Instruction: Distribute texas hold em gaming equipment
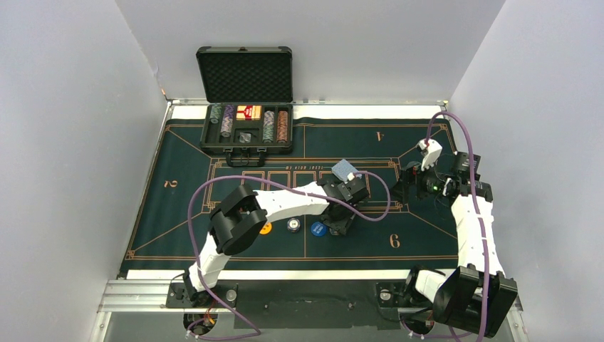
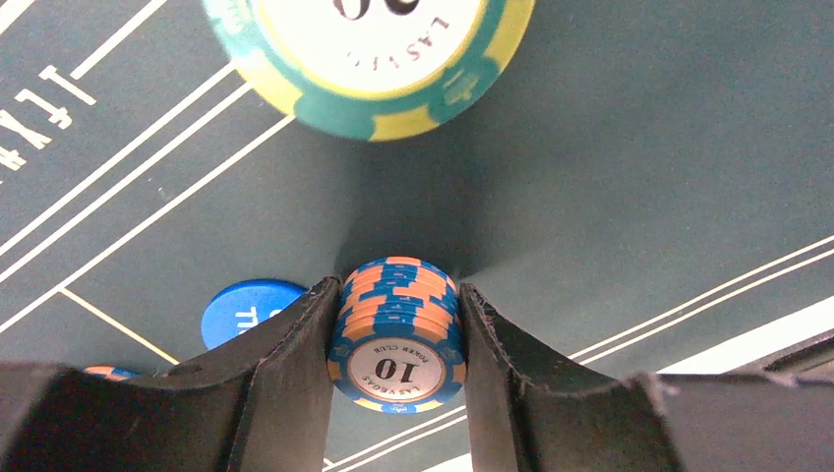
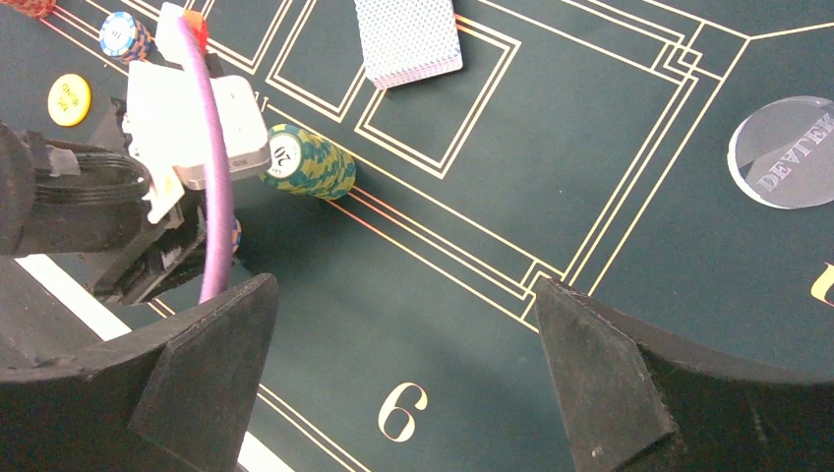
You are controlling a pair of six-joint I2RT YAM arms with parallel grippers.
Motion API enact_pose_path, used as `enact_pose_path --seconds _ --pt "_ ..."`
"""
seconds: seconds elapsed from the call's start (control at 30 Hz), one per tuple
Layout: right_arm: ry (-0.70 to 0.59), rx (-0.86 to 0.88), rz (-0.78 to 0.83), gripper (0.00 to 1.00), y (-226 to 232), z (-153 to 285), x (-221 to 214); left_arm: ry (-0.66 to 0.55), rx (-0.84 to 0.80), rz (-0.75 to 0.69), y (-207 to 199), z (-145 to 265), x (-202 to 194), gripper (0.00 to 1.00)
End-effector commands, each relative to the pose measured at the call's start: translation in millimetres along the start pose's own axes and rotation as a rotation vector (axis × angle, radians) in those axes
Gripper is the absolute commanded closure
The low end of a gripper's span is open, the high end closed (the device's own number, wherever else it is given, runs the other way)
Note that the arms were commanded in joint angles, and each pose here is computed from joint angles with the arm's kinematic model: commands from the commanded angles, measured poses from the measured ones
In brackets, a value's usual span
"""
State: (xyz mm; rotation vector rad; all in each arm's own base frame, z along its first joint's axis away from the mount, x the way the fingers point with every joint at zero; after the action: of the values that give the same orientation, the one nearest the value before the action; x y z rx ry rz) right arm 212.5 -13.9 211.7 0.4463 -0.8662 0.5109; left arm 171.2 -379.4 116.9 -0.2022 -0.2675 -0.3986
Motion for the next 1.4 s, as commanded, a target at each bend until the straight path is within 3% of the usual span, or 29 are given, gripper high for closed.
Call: enact_pose_path --seconds 0.0,0.07,0.13,0.33,0.47,0.6,0.8,1.1,1.37 --pt "-0.046 0.008 0.064 0.0 -0.7 4.3 14.7 -0.055 -0.04 0.006 -16.9 4.9 12.7 1.0" --pt "-0.047 0.006 0.064 0.0 -1.1 4.6 14.8 -0.053 -0.033 0.004 -17.7 2.9 12.6 1.0" --pt "-0.048 0.007 0.066 0.0 -0.8 4.7 15.1 -0.048 -0.025 0.002 -17.8 0.7 11.7 0.94" --pt "-0.047 0.009 0.066 0.0 -0.7 5.0 15.2 -0.027 0.001 -0.003 -17.0 -8.8 7.7 0.66" --pt "-0.046 0.01 0.066 0.0 -0.8 5.0 15.1 -0.025 0.019 -0.011 -16.9 -10.8 5.6 0.54" --pt "-0.044 0.012 0.067 0.0 -0.4 5.0 14.8 -0.02 0.028 -0.014 -16.5 -12.2 3.5 0.46" --pt "-0.044 0.013 0.067 0.0 -0.5 5.0 14.6 -0.03 0.022 -0.016 -18.7 -7.5 3.9 0.42" --pt "-0.04 0.02 0.067 0.0 -0.4 4.7 14.0 -0.169 -0.013 -0.023 -21.3 50.5 27.0 0.24" --pt "-0.038 0.022 0.069 0.0 -0.3 4.7 13.9 -0.313 -0.102 -0.019 -11.5 121.6 36.2 0.19"
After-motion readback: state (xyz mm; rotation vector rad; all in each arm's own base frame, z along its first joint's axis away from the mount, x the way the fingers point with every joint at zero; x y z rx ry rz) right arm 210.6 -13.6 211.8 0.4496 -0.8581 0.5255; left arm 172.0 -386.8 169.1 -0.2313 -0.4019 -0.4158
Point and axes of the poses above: each gripper's point midway between its finger pads, its own z axis back along the fingers, its own y axis along the line the jaws close on, x = y × z, the point moved 9 cm from there along z, back along the fingers, and after that the axes turned 8 degrees about z, right-handed, at the moved point
